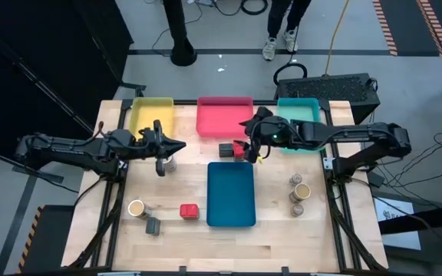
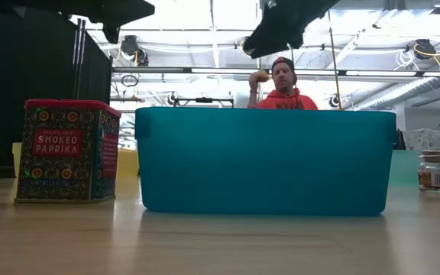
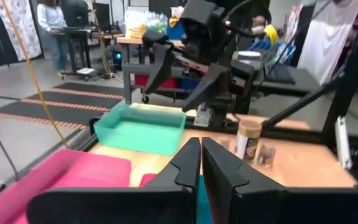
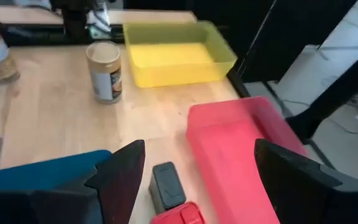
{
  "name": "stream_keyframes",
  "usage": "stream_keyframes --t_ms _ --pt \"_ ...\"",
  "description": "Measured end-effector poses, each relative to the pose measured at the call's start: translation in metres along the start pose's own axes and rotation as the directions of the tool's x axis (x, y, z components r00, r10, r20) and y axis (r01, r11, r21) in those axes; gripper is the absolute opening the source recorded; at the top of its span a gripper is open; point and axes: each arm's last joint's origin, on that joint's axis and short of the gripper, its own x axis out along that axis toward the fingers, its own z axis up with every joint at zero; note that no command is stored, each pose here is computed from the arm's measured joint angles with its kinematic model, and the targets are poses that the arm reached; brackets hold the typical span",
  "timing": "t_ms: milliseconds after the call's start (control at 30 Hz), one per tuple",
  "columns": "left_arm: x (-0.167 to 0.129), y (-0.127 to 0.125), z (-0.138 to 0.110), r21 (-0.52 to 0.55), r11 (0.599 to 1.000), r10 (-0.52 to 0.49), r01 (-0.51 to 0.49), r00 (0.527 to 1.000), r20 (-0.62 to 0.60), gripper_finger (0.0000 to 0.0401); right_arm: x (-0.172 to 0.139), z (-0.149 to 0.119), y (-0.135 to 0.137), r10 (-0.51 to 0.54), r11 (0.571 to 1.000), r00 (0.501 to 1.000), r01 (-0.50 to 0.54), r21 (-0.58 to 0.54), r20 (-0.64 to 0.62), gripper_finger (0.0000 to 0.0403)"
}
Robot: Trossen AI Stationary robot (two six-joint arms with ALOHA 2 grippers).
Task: Sort spices by type
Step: Put the top black seasoning can into the red bin
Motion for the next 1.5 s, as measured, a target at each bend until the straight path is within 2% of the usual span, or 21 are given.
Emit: stream_keyframes --t_ms 133,400,533,667,833,1133,1500 --pt "0.0 0.001 -0.001 0.042 0.999 0.018 -0.017 1.0 -0.013 0.0022 0.019 -0.002 0.003 0.028 1.0 0.999 -0.028 -0.007 -0.045 0.0286" --pt "-0.002 0.003 -0.004 0.03 0.997 0.074 -0.073 0.996 -0.05 0.0022 0.051 0.007 0.011 0.044 0.997 0.988 -0.053 -0.059 -0.148 0.0286" --pt "-0.007 0.004 0.0 0.041 0.993 0.111 -0.11 0.994 -0.013 0.0022 0.064 0.006 0.01 0.107 0.99 0.975 -0.123 -0.073 -0.194 0.0286" --pt "-0.012 0.006 0.004 0.065 0.985 0.162 -0.162 0.987 0.008 0.0022 0.073 -0.001 0.006 0.137 0.982 0.955 -0.166 -0.093 -0.262 0.0286" --pt "-0.016 0.007 0.002 0.074 0.983 0.171 -0.169 0.985 -0.018 0.0022 0.078 -0.009 0.009 0.137 0.972 0.938 -0.189 -0.138 -0.32 0.0286" --pt "-0.017 0.008 0.001 0.097 0.981 0.173 -0.169 0.984 -0.032 0.0022 0.113 -0.029 0.016 0.129 0.972 0.923 -0.189 -0.136 -0.361 0.0286" --pt "-0.017 0.008 0.0 0.107 0.98 0.173 -0.168 0.984 -0.036 0.0022 0.136 -0.047 0.001 0.093 0.983 0.903 -0.151 -0.106 -0.42 0.0286"
